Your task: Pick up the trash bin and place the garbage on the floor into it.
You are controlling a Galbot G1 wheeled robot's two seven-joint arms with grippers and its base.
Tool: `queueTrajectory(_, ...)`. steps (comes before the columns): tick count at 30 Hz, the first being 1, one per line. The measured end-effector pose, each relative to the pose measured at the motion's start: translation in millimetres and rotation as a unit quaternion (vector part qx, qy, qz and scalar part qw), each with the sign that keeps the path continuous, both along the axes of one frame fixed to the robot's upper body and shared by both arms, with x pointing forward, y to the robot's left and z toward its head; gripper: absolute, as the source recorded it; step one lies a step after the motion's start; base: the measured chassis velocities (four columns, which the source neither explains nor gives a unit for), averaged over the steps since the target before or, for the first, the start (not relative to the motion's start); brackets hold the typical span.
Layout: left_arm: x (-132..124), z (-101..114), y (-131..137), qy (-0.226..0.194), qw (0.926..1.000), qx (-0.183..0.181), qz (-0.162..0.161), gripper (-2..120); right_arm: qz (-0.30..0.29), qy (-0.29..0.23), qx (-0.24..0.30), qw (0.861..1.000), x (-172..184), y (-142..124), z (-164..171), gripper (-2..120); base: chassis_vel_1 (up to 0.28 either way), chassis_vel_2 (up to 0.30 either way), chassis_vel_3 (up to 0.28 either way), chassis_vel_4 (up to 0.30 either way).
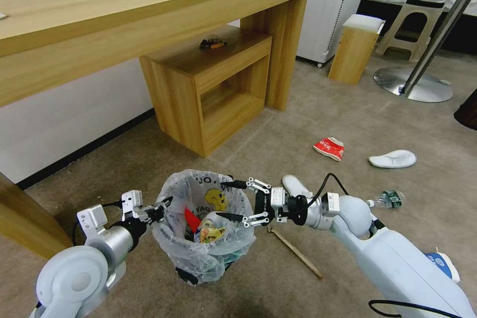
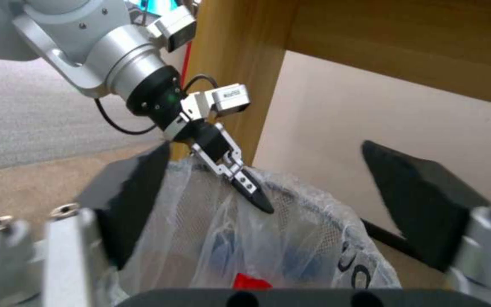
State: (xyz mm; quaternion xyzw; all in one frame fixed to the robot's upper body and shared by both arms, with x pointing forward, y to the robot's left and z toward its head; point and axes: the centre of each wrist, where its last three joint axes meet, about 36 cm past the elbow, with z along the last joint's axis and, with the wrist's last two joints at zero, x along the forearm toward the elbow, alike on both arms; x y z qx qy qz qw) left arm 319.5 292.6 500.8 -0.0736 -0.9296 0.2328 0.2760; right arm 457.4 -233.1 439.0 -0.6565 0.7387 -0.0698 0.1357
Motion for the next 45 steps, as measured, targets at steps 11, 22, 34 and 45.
queueTrajectory(11, 0, 1, 1, -0.001, 1.0000, 0.002, 0.001, 3, -0.067, -0.009, 0.033, 0.997, 0, -11, 15, 100, 0.000, 0.000, 0.000, 0.000)
queueTrajectory(22, 4, -2, 9, 0.001, 0.9999, 0.010, 0.011, 3, -0.294, 0.012, 0.035, 0.955, -22, -45, 37, 100, 0.000, 0.000, 0.000, 0.000)
queueTrajectory(34, 7, 0, 13, -0.003, 0.9998, 0.011, 0.014, 3, -0.461, 0.092, -0.041, 0.882, -64, -67, 61, 100, 0.000, 0.000, 0.000, 0.000)
queueTrajectory(45, 4, 6, 12, -0.011, 0.9998, 0.011, 0.011, 3, -0.486, 0.192, -0.158, 0.838, -88, -73, 60, 100, 0.000, 0.000, 0.000, 0.000)
